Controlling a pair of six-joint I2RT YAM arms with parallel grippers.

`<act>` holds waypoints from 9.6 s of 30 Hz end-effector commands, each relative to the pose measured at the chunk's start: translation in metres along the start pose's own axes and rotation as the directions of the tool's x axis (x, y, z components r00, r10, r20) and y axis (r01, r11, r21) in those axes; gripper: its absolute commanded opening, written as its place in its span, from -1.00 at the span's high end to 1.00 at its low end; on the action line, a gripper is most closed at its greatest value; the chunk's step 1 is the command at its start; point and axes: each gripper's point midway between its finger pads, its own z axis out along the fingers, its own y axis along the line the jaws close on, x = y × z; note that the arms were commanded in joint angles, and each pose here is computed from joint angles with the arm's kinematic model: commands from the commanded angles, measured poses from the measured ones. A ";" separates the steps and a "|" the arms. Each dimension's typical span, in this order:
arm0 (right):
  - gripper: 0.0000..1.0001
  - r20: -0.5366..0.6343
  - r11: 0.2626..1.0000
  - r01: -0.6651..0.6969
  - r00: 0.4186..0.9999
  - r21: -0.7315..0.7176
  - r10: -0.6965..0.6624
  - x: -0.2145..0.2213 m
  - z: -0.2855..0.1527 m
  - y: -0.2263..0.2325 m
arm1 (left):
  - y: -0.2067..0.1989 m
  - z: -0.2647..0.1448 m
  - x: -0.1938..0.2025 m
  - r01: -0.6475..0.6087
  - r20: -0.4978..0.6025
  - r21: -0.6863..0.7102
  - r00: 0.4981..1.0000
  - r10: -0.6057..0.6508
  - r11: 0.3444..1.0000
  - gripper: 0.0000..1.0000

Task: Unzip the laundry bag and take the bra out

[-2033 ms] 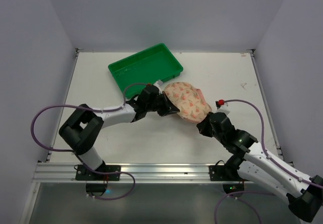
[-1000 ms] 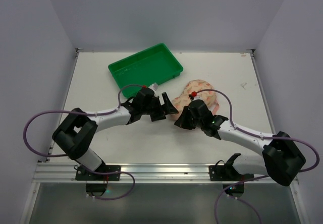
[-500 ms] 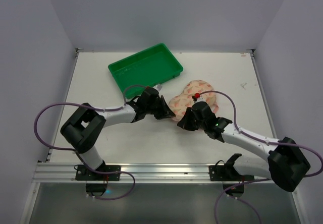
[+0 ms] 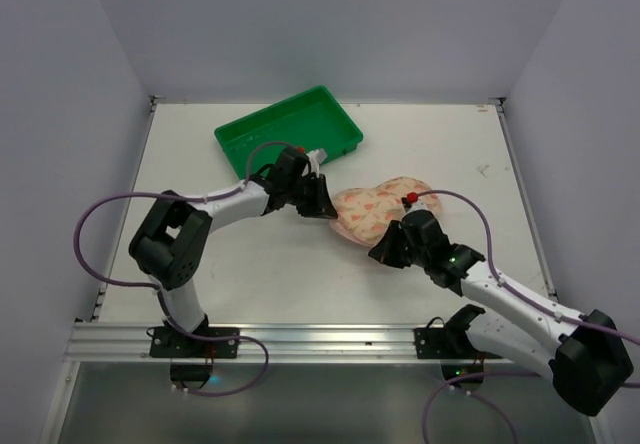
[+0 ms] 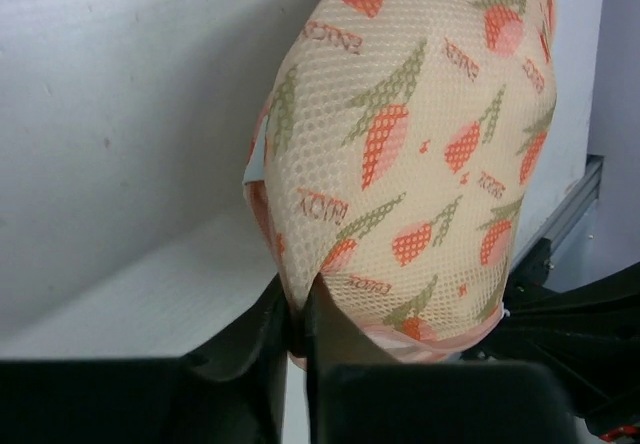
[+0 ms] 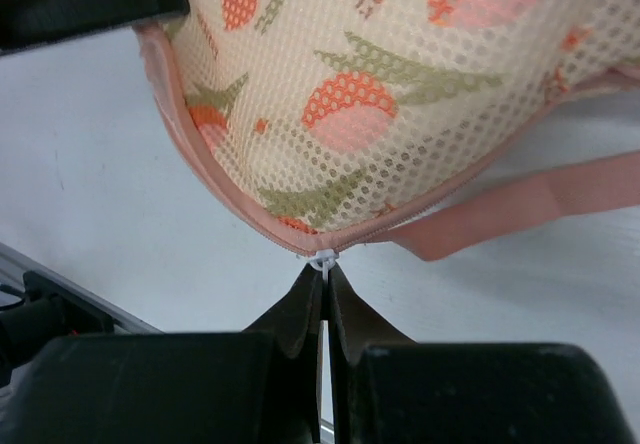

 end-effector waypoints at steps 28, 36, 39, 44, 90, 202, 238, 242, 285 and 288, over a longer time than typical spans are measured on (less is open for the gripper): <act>1.00 -0.087 0.981 0.076 0.992 -0.180 -0.093 -0.017 0.068 0.081 | -0.003 0.002 -0.001 0.292 0.257 -0.043 0.927 -0.272 0.955 0.10; 1.00 -0.057 0.998 0.044 0.997 -0.036 -0.046 -0.011 0.044 0.029 | 0.029 -0.027 0.005 0.326 0.294 -0.113 0.913 -0.281 0.939 1.00; 1.00 -0.048 0.999 -0.008 0.999 0.038 0.010 -0.012 0.032 0.000 | 0.052 -0.048 0.016 0.326 0.287 -0.163 0.919 -0.271 0.931 1.00; 1.00 0.003 0.982 -0.087 0.996 0.170 0.087 -0.017 0.004 -0.044 | 0.071 -0.076 0.028 0.213 0.263 -0.255 0.954 -0.144 0.943 1.00; 1.00 -0.146 0.973 0.054 0.985 -0.225 -0.088 -0.013 0.071 0.090 | -0.030 0.011 0.007 0.132 0.121 0.072 0.983 -0.140 0.989 -0.54; -0.73 0.085 0.952 0.306 0.948 0.010 -0.306 -0.156 0.029 0.032 | 0.013 -0.077 -0.070 -0.243 0.299 -0.293 0.895 0.330 0.925 -0.90; -0.91 0.265 0.973 0.216 0.946 -0.079 -0.188 -0.110 -0.088 0.035 | -0.040 -0.033 -0.111 -0.306 0.287 0.011 0.913 0.290 0.952 0.91; -0.91 0.312 0.975 0.213 0.933 -0.072 -0.180 -0.117 -0.106 0.040 | -0.085 -0.030 -0.096 -0.356 0.282 0.081 0.904 0.321 0.931 0.88; -0.97 0.779 0.993 0.100 0.617 0.064 -0.112 -0.154 -0.248 0.008 | -0.218 0.006 0.038 -0.441 0.192 0.243 0.895 0.403 0.864 -1.00; -0.97 0.759 0.992 0.111 0.640 0.064 -0.121 -0.151 -0.240 0.008 | -0.185 -0.001 0.013 -0.378 0.219 0.124 0.912 0.346 0.918 -1.00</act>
